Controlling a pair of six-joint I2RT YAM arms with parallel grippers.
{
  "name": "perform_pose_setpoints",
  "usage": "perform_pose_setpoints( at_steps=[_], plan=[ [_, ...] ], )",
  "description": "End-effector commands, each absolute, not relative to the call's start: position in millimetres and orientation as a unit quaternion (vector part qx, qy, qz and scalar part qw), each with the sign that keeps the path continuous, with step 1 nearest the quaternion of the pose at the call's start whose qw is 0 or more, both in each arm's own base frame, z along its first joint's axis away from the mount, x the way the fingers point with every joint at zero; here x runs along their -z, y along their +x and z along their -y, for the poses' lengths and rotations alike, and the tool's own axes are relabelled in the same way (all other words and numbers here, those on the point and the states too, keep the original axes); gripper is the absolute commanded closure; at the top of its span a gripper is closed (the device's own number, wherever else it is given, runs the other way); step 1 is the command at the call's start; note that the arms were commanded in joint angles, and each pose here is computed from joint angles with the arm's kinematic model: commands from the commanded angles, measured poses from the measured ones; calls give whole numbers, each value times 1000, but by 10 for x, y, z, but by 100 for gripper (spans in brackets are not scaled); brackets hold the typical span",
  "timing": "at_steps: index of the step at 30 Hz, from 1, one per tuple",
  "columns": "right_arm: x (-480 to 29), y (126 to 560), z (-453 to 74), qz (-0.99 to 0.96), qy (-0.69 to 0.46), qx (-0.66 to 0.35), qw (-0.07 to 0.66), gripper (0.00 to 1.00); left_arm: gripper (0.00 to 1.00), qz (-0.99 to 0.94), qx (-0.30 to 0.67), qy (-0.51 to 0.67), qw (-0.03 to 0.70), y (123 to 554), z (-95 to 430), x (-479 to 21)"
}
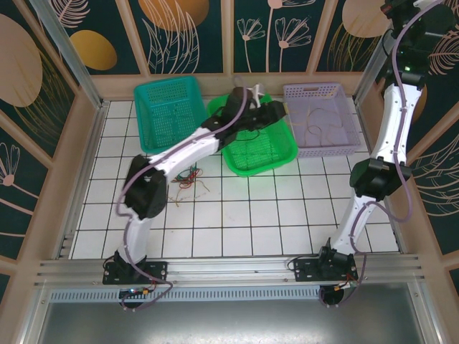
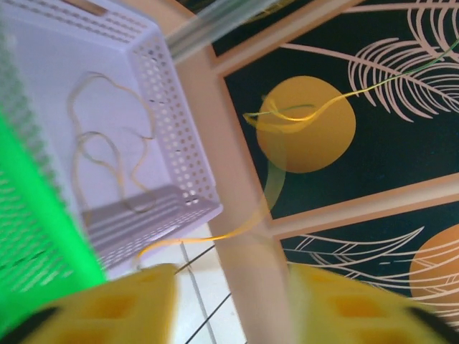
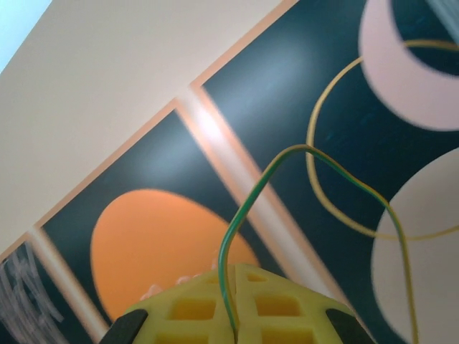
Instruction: Untangle the cables
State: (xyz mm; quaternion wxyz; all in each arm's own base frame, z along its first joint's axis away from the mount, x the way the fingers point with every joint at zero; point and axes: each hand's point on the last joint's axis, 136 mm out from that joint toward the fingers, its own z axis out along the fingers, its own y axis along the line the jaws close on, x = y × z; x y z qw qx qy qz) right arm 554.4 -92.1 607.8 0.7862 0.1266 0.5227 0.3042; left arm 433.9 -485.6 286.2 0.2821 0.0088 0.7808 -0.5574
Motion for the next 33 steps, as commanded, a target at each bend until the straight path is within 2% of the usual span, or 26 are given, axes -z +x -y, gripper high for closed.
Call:
perform_pose_setpoints(
  at_steps=[1, 3, 8, 13, 16, 21, 33],
  plan=[
    [-6600, 5216, 1266, -404, 133, -276, 862, 100, 28, -774, 578, 53, 254, 4232, 5234, -2956],
    [-6691, 5153, 1406, -365, 141, -270, 880, 100, 22, -775, 577, 58, 251, 4203, 5278, -2963],
    [-6632, 5196, 1519, -361, 151, -271, 879, 100, 21, -789, 548, 58, 271, 4086, 5020, -2975],
    [-6335, 5463, 1244, -449, 127, -283, 838, 100, 23, -815, 509, 20, 276, 3973, 4598, -2836],
    [-6307, 5471, 999, -483, 103, -266, 828, 100, 24, -821, 491, -8, 293, 3942, 4290, -2825],
    [-6376, 5338, 864, -495, 95, -243, 829, 100, 25, -828, 473, -25, 301, 3815, 3965, -2786],
    [-6511, 5054, 644, -499, 77, -236, 830, 100, 28, -831, 455, -57, 315, 3585, 3584, -2745]
  ],
)
